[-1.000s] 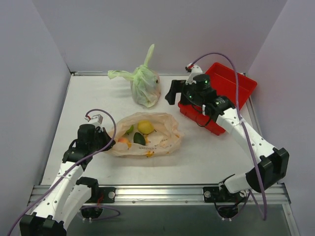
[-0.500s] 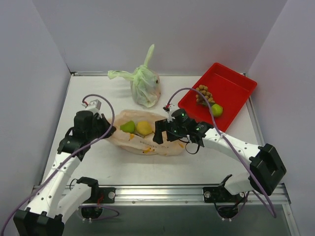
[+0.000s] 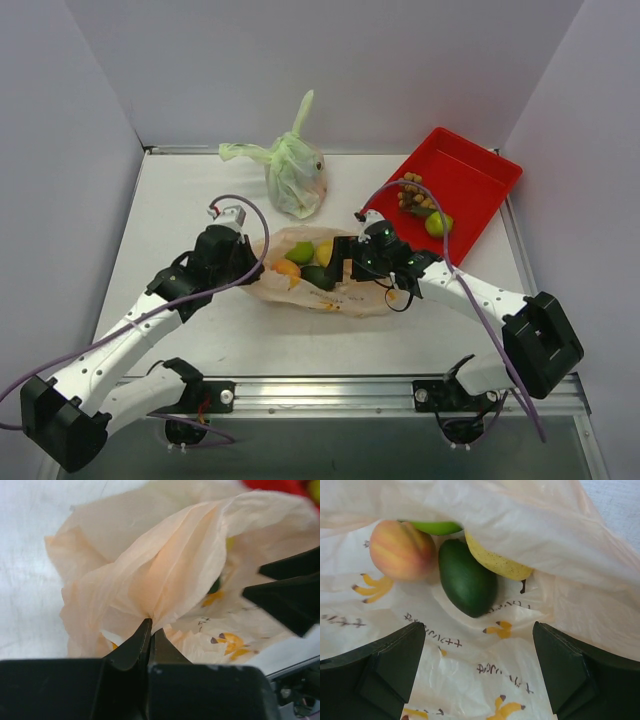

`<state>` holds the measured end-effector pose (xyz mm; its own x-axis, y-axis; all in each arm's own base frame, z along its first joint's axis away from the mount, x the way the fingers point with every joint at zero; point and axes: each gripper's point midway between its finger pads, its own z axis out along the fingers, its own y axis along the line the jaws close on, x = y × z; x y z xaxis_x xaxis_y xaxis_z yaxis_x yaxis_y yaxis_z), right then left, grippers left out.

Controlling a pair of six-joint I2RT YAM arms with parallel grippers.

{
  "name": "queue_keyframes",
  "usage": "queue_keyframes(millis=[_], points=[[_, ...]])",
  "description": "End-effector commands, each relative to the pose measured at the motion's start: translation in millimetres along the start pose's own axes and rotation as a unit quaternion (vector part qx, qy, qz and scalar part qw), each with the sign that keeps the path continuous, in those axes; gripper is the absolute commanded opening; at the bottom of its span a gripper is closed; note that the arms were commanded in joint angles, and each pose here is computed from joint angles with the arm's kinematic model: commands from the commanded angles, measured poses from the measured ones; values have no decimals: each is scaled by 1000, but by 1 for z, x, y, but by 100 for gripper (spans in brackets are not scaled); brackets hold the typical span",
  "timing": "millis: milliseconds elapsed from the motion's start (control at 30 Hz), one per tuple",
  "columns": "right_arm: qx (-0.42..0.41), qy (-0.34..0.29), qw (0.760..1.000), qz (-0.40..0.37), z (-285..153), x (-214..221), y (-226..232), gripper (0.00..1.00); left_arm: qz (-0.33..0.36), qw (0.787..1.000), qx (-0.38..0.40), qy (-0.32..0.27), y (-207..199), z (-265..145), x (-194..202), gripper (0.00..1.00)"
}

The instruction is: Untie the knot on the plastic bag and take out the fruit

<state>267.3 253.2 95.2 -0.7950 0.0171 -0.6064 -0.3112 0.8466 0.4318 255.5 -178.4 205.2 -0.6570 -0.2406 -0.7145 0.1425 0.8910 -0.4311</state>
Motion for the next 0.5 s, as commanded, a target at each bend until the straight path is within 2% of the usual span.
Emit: queue_keyframes(millis=[0, 200, 433, 467], points=[[-2, -33, 999, -33, -8, -20, 10, 93, -26, 997, -65, 20, 37, 7, 33, 0], [11, -31, 992, -124, -10, -18, 32, 92, -10, 993, -102, 58, 69, 14, 75, 0], [26, -16, 983, -181, -6, -17, 48, 91, 16, 993, -107, 53, 77, 17, 77, 0], [35, 2, 983, -182, -1, -10, 43, 91, 24, 993, -104, 50, 76, 18, 75, 0]])
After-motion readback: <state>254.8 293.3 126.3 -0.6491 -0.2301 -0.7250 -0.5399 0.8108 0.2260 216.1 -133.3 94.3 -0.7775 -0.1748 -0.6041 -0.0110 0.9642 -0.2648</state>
